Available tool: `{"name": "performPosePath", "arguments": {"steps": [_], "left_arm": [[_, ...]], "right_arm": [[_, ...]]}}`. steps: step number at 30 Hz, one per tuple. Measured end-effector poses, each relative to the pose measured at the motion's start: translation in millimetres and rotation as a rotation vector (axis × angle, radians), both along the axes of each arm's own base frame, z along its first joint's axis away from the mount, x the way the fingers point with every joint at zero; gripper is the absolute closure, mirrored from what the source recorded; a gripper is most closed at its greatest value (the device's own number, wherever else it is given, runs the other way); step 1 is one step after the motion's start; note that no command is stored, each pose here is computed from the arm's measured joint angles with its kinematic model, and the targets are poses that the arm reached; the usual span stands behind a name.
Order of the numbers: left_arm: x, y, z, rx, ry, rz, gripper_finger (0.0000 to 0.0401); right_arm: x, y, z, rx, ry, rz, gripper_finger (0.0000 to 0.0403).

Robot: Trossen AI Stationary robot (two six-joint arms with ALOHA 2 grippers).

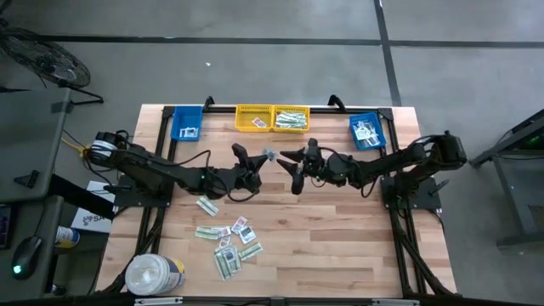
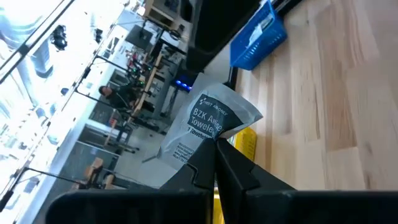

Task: Pick & Place First Aid Supplies
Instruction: Put the black towelette pack into the right blue bin

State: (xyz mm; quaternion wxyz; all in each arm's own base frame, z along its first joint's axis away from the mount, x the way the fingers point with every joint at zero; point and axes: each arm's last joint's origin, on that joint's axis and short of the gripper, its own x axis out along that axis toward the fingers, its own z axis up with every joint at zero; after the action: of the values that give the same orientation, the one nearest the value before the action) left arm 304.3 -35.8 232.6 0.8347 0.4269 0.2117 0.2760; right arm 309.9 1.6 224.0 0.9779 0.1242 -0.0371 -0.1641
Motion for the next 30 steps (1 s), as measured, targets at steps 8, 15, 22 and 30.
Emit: {"name": "performPosePath", "arguments": {"steps": [8,15,22,30], "left_arm": [[8.5,-1.6,-5.3,0.037,-0.028,-0.002,0.0401],[10.1,-2.3,-0.2,0.056,-0.074,-0.024,0.0401],[10.5,-2.7,0.1,0.055,-0.078,-0.045,0.0401],[10.9,-3.2,0.7,0.053,-0.084,-0.065,0.0401]], "right_arm": [[0.0,0.0,-0.4,0.009,0.002,0.001,0.0265],[0.0,0.0,-0.7,0.015,0.002,0.001,0.0265],[0.1,-2.5,0.4,0.014,-0.008,0.006,0.0266],[0.7,-11.3,0.8,0.029,-0.017,0.07,0.0325]]}}
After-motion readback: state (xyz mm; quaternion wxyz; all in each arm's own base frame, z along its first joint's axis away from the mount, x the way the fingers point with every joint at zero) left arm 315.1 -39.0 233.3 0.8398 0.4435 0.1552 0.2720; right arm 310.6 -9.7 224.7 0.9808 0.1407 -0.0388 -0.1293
